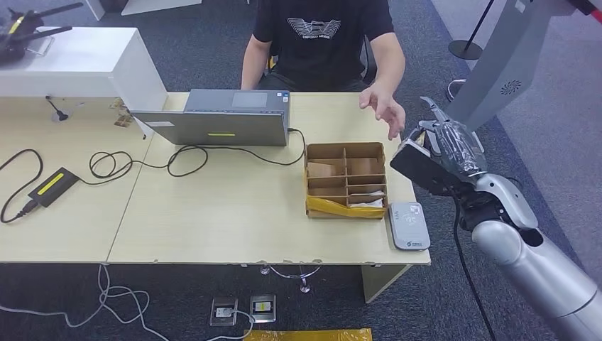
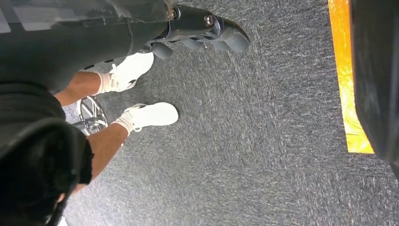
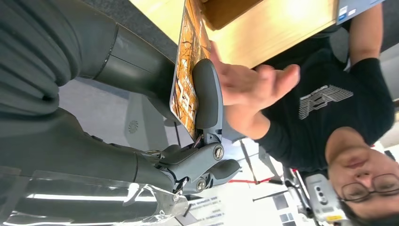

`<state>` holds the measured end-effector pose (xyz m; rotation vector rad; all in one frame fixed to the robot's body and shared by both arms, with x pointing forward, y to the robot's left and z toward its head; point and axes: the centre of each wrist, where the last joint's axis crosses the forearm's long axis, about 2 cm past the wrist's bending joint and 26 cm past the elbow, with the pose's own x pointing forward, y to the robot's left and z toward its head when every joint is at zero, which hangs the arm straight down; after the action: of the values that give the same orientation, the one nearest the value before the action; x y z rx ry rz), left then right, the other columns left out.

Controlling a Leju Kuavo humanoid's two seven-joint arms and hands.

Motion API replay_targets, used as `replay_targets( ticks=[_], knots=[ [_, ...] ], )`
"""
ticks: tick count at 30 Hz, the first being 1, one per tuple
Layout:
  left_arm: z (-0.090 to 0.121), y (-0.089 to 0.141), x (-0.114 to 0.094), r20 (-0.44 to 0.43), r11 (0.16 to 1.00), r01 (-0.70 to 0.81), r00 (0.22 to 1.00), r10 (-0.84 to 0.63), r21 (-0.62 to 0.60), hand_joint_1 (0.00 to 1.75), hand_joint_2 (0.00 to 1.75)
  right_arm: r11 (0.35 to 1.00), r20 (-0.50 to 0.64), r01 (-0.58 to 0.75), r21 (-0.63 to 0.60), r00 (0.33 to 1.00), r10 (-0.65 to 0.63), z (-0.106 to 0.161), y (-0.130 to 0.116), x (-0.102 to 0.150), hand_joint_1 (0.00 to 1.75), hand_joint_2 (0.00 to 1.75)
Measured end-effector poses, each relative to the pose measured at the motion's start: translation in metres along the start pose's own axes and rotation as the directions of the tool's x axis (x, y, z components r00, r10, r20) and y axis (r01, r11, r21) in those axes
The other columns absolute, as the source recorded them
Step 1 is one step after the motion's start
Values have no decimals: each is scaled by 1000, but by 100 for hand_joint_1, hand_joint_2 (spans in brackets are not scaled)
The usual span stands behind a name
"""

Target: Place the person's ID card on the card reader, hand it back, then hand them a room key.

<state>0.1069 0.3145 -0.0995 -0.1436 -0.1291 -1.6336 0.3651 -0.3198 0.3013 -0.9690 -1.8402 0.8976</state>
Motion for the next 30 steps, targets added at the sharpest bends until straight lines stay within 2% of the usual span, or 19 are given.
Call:
replay_targets(
  ticks=[7, 16, 20, 30],
  knots=[
    [1, 6, 3, 0, 1000, 21, 1000, -21, 6, 0, 0, 1000, 40, -13, 15, 999, 12, -12, 15, 18, 175, 175],
    [2, 12, 6, 0, 999, 38, 999, -38, 0, 0, 0, 999, 55, -15, 46, 998, 13, -18, 32, 26, 175, 175],
    [2, 13, 7, 2, 999, 39, 999, -39, -1, 0, 0, 998, 60, -13, 57, 998, 10, -21, 40, 28, 3, 175],
    [2, 14, 8, 2, 999, 45, 999, -45, 3, 0, 0, 998, 33, -20, 52, 999, 18, -24, 53, 22, 0, 175]
  ],
)
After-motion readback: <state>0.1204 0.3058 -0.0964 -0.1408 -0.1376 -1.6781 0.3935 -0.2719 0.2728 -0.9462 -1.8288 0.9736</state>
